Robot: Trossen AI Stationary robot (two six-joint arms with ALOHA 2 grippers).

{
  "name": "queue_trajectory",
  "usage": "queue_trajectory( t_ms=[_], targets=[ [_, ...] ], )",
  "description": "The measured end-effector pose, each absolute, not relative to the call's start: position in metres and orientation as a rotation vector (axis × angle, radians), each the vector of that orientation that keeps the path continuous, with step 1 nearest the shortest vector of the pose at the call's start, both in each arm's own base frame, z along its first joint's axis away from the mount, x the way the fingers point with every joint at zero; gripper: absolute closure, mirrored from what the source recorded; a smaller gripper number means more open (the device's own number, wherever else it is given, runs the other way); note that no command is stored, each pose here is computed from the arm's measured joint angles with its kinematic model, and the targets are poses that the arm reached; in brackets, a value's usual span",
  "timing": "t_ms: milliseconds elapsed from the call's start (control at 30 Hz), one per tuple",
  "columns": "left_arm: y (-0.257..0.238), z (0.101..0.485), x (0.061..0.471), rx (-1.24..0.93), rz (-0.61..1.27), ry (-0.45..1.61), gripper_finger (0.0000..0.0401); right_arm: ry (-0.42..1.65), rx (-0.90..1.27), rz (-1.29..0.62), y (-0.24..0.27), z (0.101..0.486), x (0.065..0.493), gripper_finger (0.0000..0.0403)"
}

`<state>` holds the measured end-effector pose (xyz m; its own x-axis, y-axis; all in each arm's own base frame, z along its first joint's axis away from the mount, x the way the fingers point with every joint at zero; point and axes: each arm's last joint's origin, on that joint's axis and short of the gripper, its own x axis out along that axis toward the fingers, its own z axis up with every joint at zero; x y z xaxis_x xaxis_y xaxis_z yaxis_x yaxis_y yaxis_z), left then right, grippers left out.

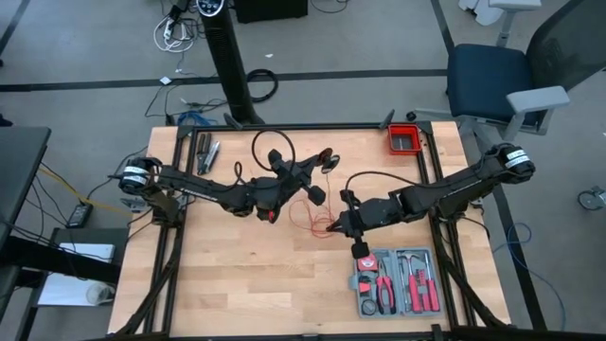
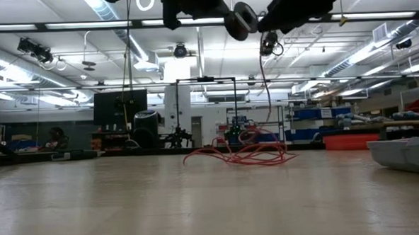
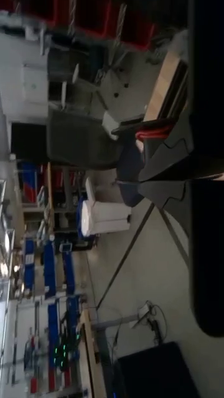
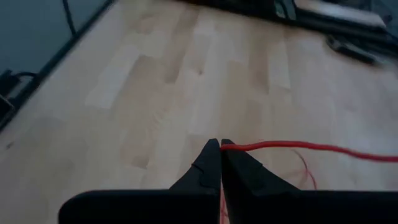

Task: Coil cords
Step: Coil the wire

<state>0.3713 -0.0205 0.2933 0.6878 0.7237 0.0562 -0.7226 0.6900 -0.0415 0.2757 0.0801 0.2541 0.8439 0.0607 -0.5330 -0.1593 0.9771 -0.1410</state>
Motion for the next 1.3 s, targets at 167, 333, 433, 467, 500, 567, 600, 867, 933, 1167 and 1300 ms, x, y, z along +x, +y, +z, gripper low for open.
queue_trajectory(
  t_ms=[167, 333, 433, 467, 500, 567, 600, 867, 933, 1167, 1300],
  targets=[
    [-0.024, 0.293, 0.374, 0.003, 0.689, -0.064, 0.0401, 0.622, -0.177, -0.033, 0.071, 0.252, 0.273, 0.0400],
    [-0.026, 0.290, 0.376, 0.018, 0.566, -0.035, 0.0401, 0.624, -0.149, -0.006, 0.067, 0.253, 0.274, 0.0401],
    [-0.025, 0.288, 0.376, 0.014, 0.566, -0.017, 0.0401, 0.613, -0.094, 0.086, 0.066, 0.257, 0.273, 0.0401],
    [-0.025, 0.288, 0.376, 0.011, 0.567, -0.018, 0.0401, 0.611, -0.088, 0.099, 0.066, 0.259, 0.272, 0.0401],
    [-0.025, 0.288, 0.376, 0.010, 0.567, -0.020, 0.0401, 0.608, -0.088, 0.101, 0.065, 0.260, 0.270, 0.0401],
    [-0.025, 0.288, 0.376, 0.010, 0.578, -0.020, 0.0401, 0.599, -0.105, 0.084, 0.064, 0.265, 0.266, 0.0399],
    [-0.025, 0.288, 0.376, 0.010, 0.592, -0.018, 0.0401, 0.600, -0.118, 0.064, 0.063, 0.267, 0.263, 0.0396],
    [-0.026, 0.302, 0.365, 0.003, 0.629, -0.029, 0.0401, 0.625, -0.163, -0.036, 0.067, 0.280, 0.234, 0.0323],
    [-0.026, 0.305, 0.364, 0.000, 0.629, -0.036, 0.0401, 0.645, -0.152, -0.041, 0.067, 0.282, 0.227, 0.0304],
    [-0.027, 0.307, 0.364, -0.008, 0.604, -0.060, 0.0401, 0.726, -0.072, -0.038, 0.065, 0.289, 0.195, 0.0281],
    [-0.027, 0.309, 0.364, -0.018, 0.593, -0.080, 0.0401, 0.607, -0.201, -0.184, 0.065, 0.300, 0.190, 0.0287]
  ],
)
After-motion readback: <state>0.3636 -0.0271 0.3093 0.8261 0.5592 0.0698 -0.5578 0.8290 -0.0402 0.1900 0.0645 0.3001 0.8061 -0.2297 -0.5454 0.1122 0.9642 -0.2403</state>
